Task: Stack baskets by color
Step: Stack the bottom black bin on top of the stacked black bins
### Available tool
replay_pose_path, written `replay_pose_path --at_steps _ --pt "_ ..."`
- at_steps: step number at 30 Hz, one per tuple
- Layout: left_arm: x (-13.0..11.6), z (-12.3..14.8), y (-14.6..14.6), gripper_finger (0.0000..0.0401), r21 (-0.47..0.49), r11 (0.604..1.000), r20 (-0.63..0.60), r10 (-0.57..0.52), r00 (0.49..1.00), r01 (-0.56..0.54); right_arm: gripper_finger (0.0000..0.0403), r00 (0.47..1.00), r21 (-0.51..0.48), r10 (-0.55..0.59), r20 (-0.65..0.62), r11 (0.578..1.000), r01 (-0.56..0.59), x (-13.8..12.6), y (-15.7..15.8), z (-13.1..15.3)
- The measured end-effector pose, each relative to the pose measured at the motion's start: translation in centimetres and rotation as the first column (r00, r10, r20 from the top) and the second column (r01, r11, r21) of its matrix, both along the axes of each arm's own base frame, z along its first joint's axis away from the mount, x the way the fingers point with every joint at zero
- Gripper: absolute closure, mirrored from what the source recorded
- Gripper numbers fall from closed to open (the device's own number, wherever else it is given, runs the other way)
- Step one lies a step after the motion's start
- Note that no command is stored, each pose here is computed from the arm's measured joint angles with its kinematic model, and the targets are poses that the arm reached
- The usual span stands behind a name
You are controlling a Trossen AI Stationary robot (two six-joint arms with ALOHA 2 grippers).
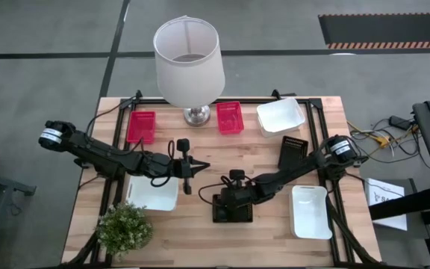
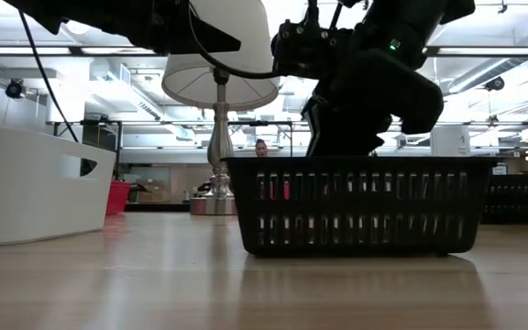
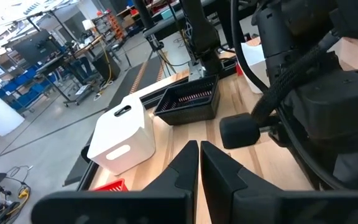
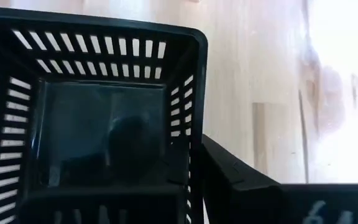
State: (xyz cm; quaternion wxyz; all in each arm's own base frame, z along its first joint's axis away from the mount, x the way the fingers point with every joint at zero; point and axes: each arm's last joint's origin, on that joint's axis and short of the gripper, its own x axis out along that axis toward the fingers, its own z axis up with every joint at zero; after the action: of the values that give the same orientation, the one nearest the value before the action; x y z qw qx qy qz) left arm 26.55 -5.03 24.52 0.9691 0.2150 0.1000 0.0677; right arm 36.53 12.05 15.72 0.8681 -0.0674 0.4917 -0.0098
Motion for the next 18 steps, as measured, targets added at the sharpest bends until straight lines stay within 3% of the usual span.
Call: replay_pose_path --at_steps 5,10,14,18 --pt "0.0 0.1 0.0 0.0400 -0.002 1.000 0.006 0.000 1.000 0.000 0.0393 0.999 0.063 -0.049 0.003 0.997 0.049 -0.6 -0.1 1.5" --pt "0.0 0.1 0.0 0.0400 -0.002 1.000 0.006 0.000 1.000 0.000 0.0393 0.986 0.110 -0.167 0.003 0.980 0.165 -2.0 -0.7 4.0" --pt "0.0 0.2 0.0 0.0400 -0.003 1.000 0.009 0.000 1.000 0.000 0.0393 0.941 0.076 -0.339 0.014 0.938 0.337 -3.8 -1.6 6.3" --pt "0.1 0.3 0.0 0.0400 -0.005 1.000 0.016 0.000 1.000 0.000 0.0394 0.860 0.043 -0.507 0.057 0.862 0.505 -6.0 -2.7 8.3"
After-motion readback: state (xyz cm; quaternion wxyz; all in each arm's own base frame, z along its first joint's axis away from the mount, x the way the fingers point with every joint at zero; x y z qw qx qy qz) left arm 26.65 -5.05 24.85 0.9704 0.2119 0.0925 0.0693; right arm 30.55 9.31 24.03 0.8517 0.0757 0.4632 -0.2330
